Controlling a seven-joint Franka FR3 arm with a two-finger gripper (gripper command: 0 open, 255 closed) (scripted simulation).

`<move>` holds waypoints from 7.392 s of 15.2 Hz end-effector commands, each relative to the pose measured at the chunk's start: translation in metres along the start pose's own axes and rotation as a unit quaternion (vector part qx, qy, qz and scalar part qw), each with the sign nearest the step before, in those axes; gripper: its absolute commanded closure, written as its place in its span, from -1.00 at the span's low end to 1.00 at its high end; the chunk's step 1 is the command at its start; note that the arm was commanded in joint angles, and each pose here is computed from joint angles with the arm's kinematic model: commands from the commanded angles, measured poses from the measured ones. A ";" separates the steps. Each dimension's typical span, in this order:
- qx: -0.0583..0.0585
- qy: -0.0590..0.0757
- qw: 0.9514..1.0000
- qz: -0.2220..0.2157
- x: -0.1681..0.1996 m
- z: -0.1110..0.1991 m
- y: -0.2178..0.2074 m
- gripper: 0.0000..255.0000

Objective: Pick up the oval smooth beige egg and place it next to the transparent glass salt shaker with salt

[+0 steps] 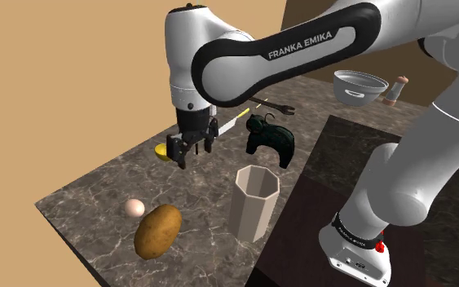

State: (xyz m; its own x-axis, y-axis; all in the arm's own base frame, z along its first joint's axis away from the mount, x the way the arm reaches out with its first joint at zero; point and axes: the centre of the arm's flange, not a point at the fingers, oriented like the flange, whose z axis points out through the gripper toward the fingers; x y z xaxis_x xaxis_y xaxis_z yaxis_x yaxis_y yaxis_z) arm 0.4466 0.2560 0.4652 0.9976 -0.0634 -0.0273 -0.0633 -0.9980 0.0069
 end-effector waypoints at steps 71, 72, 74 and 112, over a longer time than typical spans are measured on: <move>0.014 -0.021 0.999 0.038 0.085 -0.034 -0.155 1.00; 0.014 -0.021 0.999 0.038 0.085 -0.039 -0.155 1.00; 0.014 -0.021 0.999 0.038 0.084 -0.050 -0.155 1.00; 0.014 -0.021 0.999 0.038 0.285 -0.053 0.290 1.00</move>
State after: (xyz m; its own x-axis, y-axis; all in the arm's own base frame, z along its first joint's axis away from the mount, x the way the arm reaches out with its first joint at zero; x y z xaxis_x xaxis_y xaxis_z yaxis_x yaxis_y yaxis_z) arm 0.7092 -0.0361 0.5090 0.9877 -0.1399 -0.0701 -0.1414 -0.9898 -0.0164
